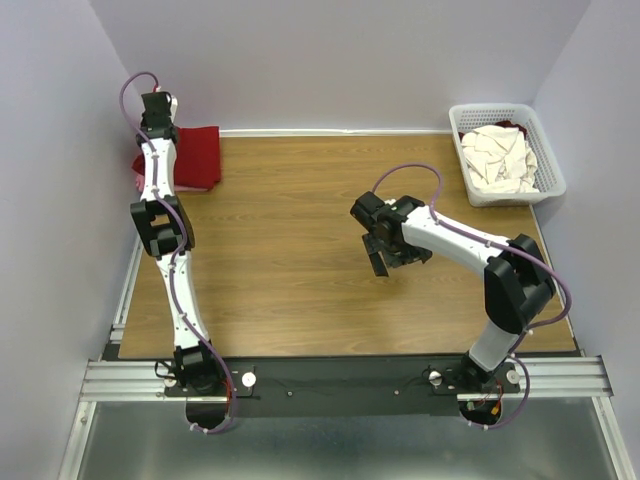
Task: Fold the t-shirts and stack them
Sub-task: Neatly place the folded tshirt to the corner, then reset both grippers
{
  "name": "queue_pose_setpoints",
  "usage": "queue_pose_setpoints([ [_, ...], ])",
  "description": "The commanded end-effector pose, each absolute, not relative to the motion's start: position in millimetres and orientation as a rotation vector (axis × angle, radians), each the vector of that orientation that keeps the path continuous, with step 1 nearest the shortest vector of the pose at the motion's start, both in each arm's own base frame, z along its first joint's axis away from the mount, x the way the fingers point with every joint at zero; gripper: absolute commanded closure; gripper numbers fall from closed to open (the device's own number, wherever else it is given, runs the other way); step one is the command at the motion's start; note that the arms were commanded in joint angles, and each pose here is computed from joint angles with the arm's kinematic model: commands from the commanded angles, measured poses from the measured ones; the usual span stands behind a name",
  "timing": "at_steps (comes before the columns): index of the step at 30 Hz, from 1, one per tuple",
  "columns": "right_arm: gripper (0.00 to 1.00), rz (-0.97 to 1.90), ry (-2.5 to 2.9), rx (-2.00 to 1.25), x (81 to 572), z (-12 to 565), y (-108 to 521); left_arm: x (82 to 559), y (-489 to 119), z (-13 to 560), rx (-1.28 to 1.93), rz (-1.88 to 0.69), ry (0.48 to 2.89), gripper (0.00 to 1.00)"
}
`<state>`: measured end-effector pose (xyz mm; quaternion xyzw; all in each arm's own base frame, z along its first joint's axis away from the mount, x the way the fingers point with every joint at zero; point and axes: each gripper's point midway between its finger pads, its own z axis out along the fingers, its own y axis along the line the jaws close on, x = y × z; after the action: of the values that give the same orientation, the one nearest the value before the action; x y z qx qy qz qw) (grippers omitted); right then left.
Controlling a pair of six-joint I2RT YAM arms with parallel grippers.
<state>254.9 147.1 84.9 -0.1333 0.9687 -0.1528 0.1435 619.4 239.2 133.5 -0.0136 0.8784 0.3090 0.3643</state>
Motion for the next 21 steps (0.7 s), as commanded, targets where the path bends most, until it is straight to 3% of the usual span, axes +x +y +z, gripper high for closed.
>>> queue_pose_setpoints([
  [1, 0.0, -0.48, 2.788, -0.348, 257.4, 85.0, 143.2, 621.9, 253.6, 141.9, -0.067, 0.857, 2.216, 0.69],
  [2, 0.0, -0.483, 2.79, -0.349, 256.4, 84.0, 142.3, 622.5, 251.8, 140.7, -0.059, 0.85, 2.219, 0.02],
  [12, 0.0, -0.454, 2.757, -0.344, 259.7, 84.4, 143.5, 646.3, 180.1, 181.5, 0.024, 0.675, 2.128, 0.02],
  [16, 0.0, -0.46, 2.689, -0.293, 266.5, 96.7, 139.1, 654.0, 110.1, 214.5, 0.118, 0.561, 2.055, 0.02],
  [21, 0.0, -0.421, 2.541, -0.183, 283.1, 130.5, 136.4, 636.1, 3.5, 304.7, 0.186, 0.307, 1.866, 0.02],
])
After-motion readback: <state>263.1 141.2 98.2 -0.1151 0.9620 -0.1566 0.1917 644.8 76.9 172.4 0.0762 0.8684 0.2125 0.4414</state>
